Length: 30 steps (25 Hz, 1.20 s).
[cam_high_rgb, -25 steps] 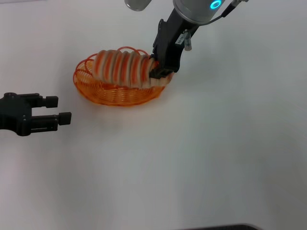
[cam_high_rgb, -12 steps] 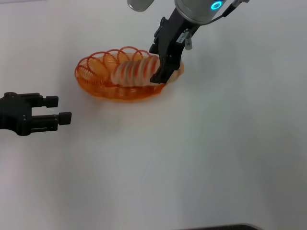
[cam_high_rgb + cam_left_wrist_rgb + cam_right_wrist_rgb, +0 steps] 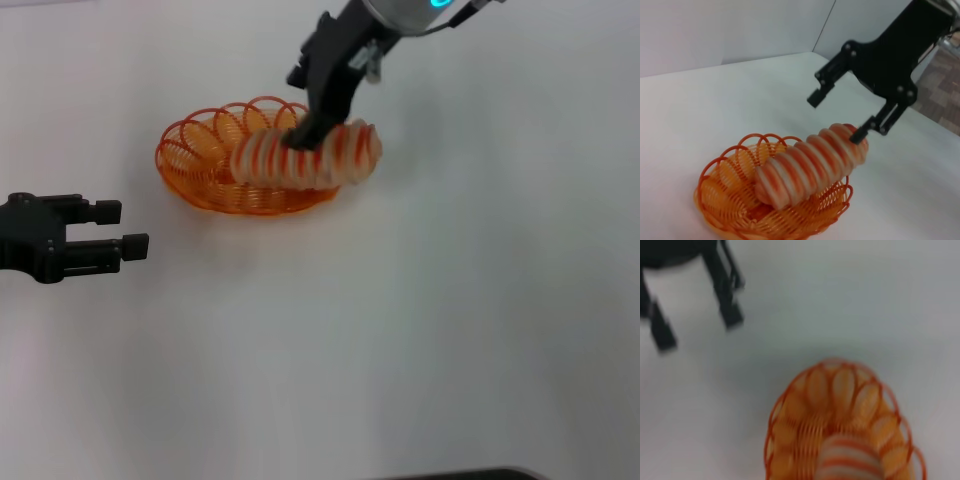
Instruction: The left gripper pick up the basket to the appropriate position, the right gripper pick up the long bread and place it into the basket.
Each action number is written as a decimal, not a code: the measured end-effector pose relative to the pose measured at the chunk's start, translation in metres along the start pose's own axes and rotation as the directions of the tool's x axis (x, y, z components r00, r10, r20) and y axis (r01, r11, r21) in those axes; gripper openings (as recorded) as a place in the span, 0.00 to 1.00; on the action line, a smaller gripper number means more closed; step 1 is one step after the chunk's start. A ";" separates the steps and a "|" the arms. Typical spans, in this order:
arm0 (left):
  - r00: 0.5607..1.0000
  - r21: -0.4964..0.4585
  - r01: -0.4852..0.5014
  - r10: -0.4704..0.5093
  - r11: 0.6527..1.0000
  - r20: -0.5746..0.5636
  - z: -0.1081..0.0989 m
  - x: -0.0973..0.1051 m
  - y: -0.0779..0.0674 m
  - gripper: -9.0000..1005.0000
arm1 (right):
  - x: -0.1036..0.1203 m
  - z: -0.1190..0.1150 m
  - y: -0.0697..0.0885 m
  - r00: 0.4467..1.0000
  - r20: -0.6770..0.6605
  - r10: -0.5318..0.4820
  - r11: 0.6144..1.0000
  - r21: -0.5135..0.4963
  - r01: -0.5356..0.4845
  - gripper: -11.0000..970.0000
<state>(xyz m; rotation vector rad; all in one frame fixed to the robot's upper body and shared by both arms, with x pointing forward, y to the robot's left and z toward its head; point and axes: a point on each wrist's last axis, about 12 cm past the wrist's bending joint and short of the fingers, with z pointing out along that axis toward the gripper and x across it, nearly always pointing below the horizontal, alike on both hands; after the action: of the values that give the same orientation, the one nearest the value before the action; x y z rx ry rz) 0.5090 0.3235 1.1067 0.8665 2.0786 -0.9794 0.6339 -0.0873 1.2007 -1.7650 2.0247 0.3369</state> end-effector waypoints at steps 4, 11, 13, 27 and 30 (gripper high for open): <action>1.000 -0.003 0.002 -0.002 1.000 0.001 0.000 0.000 0.000 0.69 | 0.008 -0.012 -0.010 0.982 0.165 0.093 0.996 -0.004 -0.094 0.82; 1.000 -0.001 0.001 -0.001 1.000 0.020 0.001 -0.003 0.000 0.69 | 0.047 -0.042 -0.019 0.846 0.480 0.230 0.973 -0.088 -0.215 0.82; 0.999 0.001 -0.002 0.002 1.000 0.034 0.001 -0.004 0.000 0.69 | 0.063 -0.050 -0.017 0.800 0.540 0.262 0.964 -0.119 -0.236 0.82; 0.999 0.032 -0.009 0.008 0.999 0.053 -0.003 -0.004 -0.004 0.69 | 0.186 -0.044 0.048 0.744 0.569 0.350 0.936 -0.231 -0.264 0.82; 0.999 0.044 -0.011 0.009 0.999 0.040 -0.006 -0.003 -0.006 0.69 | 0.209 -0.039 0.061 0.764 0.541 0.351 0.936 -0.211 -0.280 0.82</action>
<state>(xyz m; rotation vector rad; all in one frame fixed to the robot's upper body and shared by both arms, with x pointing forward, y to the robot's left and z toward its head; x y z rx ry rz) 0.5042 0.3250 1.1145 0.8717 2.0242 -1.0333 0.5479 -0.2783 1.1309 -1.1594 1.8537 0.9883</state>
